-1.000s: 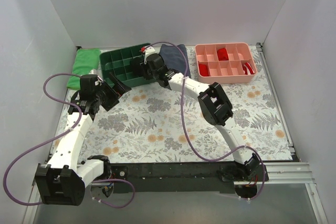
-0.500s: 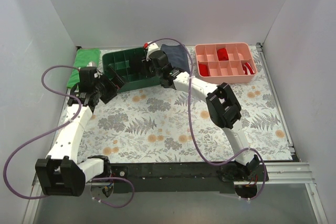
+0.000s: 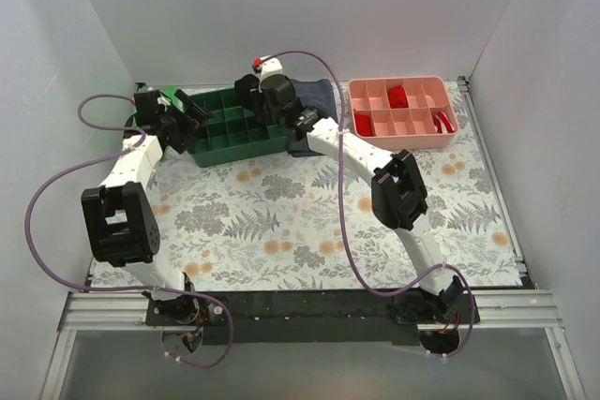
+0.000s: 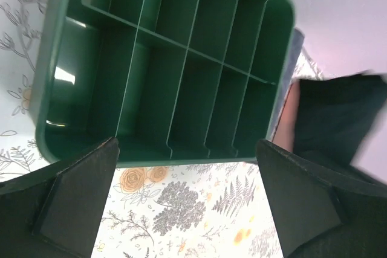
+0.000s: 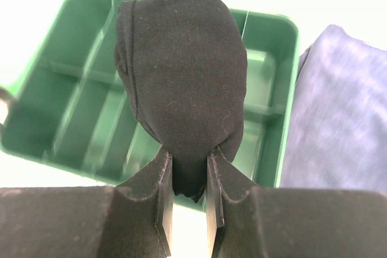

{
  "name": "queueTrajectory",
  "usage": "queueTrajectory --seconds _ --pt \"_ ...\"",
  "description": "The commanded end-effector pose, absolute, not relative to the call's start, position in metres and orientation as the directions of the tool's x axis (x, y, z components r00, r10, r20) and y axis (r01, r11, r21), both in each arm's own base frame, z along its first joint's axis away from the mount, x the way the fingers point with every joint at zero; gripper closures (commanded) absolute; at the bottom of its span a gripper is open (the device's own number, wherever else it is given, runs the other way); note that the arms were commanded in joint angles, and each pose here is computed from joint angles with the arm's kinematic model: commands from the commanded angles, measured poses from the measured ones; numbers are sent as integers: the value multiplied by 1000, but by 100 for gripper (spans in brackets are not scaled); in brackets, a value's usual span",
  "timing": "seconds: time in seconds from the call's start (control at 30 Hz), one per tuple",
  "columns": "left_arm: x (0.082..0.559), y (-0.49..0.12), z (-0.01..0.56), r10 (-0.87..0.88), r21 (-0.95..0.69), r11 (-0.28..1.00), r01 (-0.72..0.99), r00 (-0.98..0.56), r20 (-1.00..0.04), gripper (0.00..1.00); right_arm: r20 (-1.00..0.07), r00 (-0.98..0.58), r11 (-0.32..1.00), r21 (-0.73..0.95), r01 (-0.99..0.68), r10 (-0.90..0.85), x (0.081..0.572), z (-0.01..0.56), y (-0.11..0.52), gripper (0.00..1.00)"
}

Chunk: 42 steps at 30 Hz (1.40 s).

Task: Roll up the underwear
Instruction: Place the underwear in the storage box.

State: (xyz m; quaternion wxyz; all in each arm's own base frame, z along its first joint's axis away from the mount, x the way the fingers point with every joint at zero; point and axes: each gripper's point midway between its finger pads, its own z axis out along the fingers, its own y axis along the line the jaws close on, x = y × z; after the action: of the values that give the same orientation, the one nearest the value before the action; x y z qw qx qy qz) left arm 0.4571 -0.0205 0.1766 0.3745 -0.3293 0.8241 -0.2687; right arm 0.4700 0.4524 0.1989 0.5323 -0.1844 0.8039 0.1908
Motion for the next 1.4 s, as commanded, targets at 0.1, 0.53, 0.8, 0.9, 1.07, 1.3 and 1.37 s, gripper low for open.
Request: queueTrajectory --seconds 0.1,0.53,0.8,0.9,1.07,1.3,1.37 --pt "465 -30 180 -727 -732 633 -251 -518 -451 2 -937 -340 924 63 -378 -75 479 217 447 99" --pt "446 -30 133 -767 -734 582 -350 -536 -353 2 -901 -393 944 -49 -327 -183 466 178 446 99" --pt "435 -37 129 -771 -751 560 -350 -552 -317 2 -892 -383 951 -136 -278 -240 469 163 447 99" --pt "430 -41 128 -773 -761 550 -345 -556 -306 2 -885 -384 952 -175 -252 -264 470 156 441 99" --pt "421 -44 124 -775 -766 539 -350 -563 -288 2 -875 -384 944 -204 -261 -295 469 148 443 99" --pt "417 -49 139 -770 -788 531 -312 -567 -294 2 -854 -376 916 -248 -314 -360 466 131 455 99" --pt "417 -50 141 -767 -791 531 -305 -569 -295 2 -844 -383 908 -249 -338 -375 464 122 459 99"
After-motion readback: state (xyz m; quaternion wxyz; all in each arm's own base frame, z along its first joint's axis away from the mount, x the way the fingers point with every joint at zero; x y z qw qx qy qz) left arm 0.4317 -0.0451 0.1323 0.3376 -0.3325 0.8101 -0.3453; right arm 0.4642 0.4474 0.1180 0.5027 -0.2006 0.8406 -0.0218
